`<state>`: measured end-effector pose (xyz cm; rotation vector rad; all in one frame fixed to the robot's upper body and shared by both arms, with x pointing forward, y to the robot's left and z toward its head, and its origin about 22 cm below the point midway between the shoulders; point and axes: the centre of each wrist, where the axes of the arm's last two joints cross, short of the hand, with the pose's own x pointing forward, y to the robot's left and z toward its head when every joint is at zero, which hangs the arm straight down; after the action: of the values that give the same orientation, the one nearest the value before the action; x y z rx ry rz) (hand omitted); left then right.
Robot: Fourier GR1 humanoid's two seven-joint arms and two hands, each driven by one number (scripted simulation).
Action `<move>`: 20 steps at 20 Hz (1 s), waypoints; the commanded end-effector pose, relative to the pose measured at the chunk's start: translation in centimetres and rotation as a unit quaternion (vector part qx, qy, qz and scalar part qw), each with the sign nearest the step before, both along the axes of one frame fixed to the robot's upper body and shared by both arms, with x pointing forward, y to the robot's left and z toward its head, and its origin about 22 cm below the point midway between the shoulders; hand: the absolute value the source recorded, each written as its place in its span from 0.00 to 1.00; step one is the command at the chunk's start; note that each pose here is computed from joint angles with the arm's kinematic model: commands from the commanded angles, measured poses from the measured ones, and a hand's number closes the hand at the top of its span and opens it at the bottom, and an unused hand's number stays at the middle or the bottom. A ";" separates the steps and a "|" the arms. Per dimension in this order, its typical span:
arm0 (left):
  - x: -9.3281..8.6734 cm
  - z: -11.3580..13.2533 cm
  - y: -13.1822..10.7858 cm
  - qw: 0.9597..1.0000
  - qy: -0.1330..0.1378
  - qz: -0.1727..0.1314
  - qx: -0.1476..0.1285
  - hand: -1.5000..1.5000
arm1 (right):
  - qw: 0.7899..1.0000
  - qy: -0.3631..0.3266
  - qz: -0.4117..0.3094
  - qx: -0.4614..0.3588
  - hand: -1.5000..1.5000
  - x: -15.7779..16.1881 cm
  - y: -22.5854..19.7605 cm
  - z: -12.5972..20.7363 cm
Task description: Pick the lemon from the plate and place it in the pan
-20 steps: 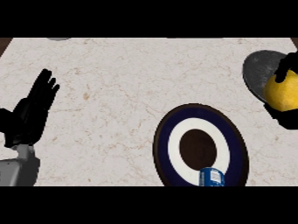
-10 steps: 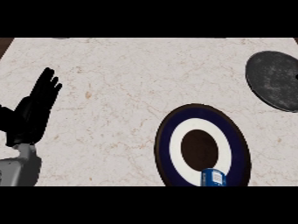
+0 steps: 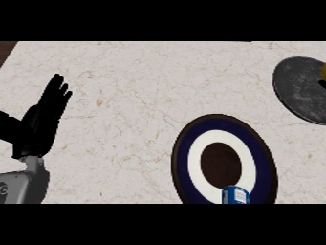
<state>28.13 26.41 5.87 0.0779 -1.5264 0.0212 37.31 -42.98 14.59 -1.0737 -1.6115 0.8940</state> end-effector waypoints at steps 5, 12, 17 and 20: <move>0.1 1.2 -1.3 1.000 -0.007 -0.010 0.001 0.50 | 1.000 0.026 0.011 -0.012 1.00 1.0 -0.8 -5.3; 0.5 0.6 -0.8 1.000 -0.008 -0.011 -0.002 0.50 | 0.986 0.136 -0.078 0.058 0.00 0.5 -1.3 -7.3; 1.5 0.5 0.4 1.000 -0.004 -0.011 -0.002 0.50 | 0.985 0.151 -0.036 0.078 0.00 -0.2 -2.3 -7.7; 0.4 0.6 0.9 1.000 -0.013 -0.012 -0.005 0.50 | 0.986 0.094 -0.025 0.138 0.00 -0.7 -3.9 -6.3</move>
<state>28.76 26.00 6.33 0.0531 -1.5448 0.0019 37.13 -45.71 7.68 -0.8606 -1.4026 0.7831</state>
